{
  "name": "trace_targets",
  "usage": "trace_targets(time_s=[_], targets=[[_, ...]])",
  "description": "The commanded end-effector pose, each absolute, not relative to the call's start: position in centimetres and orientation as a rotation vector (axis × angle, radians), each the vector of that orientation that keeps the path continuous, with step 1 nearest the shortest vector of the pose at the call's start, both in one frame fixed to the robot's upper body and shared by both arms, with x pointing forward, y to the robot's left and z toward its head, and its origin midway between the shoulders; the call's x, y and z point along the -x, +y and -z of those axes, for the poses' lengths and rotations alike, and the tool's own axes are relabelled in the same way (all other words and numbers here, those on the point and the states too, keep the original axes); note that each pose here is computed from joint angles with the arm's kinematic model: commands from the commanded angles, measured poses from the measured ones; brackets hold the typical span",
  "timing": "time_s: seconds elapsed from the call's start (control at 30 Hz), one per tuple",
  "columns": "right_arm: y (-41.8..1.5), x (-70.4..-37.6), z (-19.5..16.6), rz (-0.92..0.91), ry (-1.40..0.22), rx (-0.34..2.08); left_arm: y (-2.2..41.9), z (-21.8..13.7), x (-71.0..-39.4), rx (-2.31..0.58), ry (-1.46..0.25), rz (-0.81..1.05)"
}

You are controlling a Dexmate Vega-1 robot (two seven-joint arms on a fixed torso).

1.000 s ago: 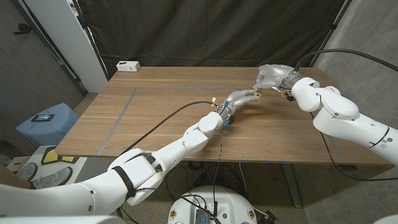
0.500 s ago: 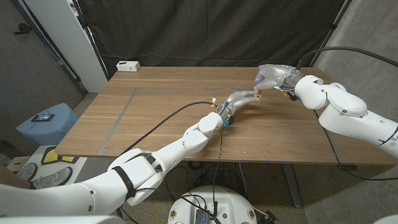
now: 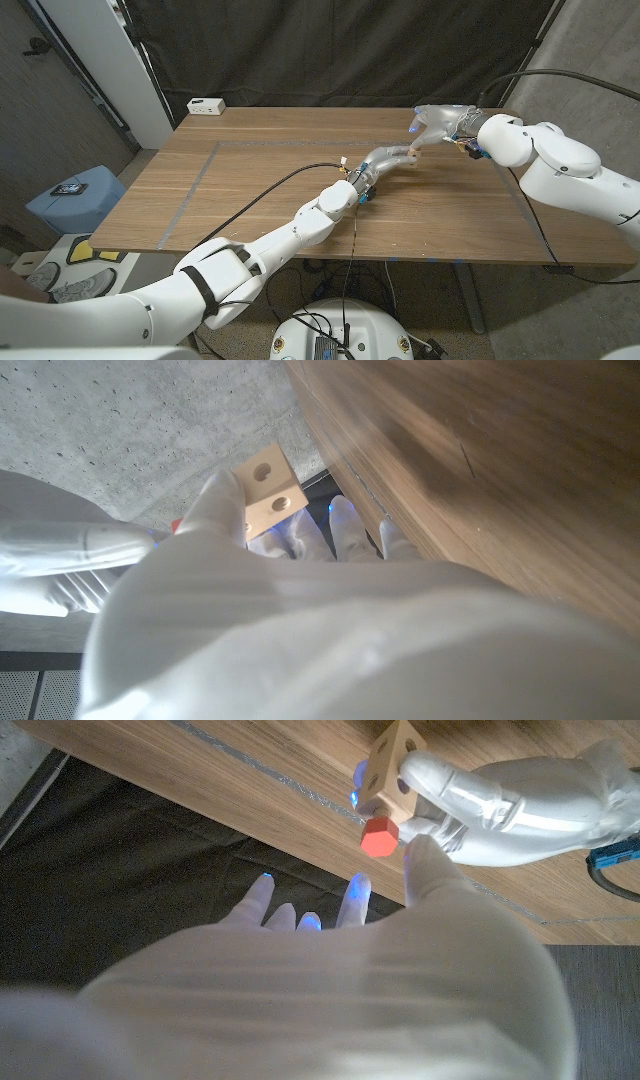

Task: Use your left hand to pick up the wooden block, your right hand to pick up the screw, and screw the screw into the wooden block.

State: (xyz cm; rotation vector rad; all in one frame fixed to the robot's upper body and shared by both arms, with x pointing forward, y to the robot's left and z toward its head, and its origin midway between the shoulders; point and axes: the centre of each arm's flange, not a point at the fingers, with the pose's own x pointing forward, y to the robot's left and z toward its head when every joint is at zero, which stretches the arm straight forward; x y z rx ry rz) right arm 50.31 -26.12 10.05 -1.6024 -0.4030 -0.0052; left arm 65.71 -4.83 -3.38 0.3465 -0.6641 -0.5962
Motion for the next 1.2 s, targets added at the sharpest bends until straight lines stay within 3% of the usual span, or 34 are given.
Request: trace_targets(time_s=[0.03, 1.2], targets=[[-25.98, -50.53, -10.21, -0.036, -0.364, 1.635, -4.72, 3.15, -65.86, -0.347, -0.669, 0.596], [-26.61, -51.06, -9.81, 0.026, -0.372, 1.632, -4.76, 3.25, -65.86, -0.344, -0.663, 0.602]])
